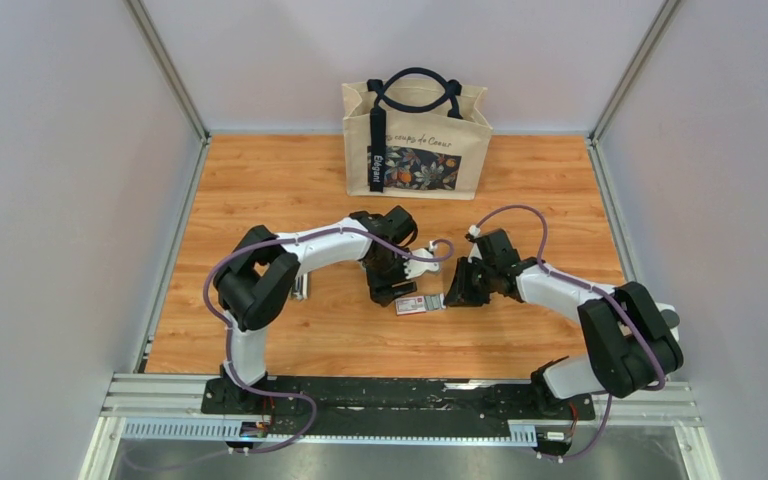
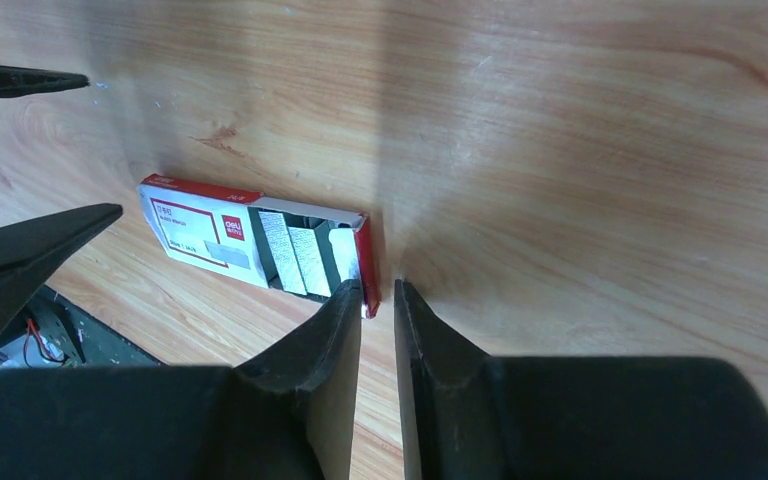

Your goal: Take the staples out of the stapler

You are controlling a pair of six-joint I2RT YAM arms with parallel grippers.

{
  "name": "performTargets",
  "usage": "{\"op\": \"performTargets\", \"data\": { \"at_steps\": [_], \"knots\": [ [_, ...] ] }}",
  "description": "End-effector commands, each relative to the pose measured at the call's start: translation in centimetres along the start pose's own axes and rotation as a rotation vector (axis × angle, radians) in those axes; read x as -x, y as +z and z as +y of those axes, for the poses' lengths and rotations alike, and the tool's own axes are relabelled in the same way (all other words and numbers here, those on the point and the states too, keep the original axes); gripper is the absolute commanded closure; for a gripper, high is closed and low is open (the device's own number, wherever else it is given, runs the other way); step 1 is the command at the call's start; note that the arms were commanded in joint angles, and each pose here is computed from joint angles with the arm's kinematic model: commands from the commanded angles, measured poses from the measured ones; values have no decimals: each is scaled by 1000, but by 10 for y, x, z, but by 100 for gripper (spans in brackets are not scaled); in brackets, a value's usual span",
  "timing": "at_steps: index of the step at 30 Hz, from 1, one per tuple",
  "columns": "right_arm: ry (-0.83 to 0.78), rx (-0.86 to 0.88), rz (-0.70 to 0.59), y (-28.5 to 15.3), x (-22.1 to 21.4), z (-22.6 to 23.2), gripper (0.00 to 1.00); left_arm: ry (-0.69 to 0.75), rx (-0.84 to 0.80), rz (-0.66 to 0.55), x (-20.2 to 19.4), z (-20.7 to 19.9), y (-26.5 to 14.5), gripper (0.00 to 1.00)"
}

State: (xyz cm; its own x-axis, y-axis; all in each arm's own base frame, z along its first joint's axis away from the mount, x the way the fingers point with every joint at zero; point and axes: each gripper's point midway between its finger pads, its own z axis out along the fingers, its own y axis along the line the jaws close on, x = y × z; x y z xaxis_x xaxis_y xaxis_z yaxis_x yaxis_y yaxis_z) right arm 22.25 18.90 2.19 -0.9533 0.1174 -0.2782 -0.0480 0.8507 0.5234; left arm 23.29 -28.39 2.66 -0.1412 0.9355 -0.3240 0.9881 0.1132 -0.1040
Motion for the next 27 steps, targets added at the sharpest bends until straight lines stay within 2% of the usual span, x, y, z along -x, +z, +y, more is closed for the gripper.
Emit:
{"op": "performTargets", "data": {
  "at_steps": [1,18,27],
  "knots": [
    [10,43,-23,1,7,7,77,47,14,-6,9,6,7,33],
    [20,63,-9,4,4,9,79,76,10,-9,20,1,17,34],
    [24,62,-5,4,2,9,81,84,4,-13,20,-7,13,39]
  ]
}}
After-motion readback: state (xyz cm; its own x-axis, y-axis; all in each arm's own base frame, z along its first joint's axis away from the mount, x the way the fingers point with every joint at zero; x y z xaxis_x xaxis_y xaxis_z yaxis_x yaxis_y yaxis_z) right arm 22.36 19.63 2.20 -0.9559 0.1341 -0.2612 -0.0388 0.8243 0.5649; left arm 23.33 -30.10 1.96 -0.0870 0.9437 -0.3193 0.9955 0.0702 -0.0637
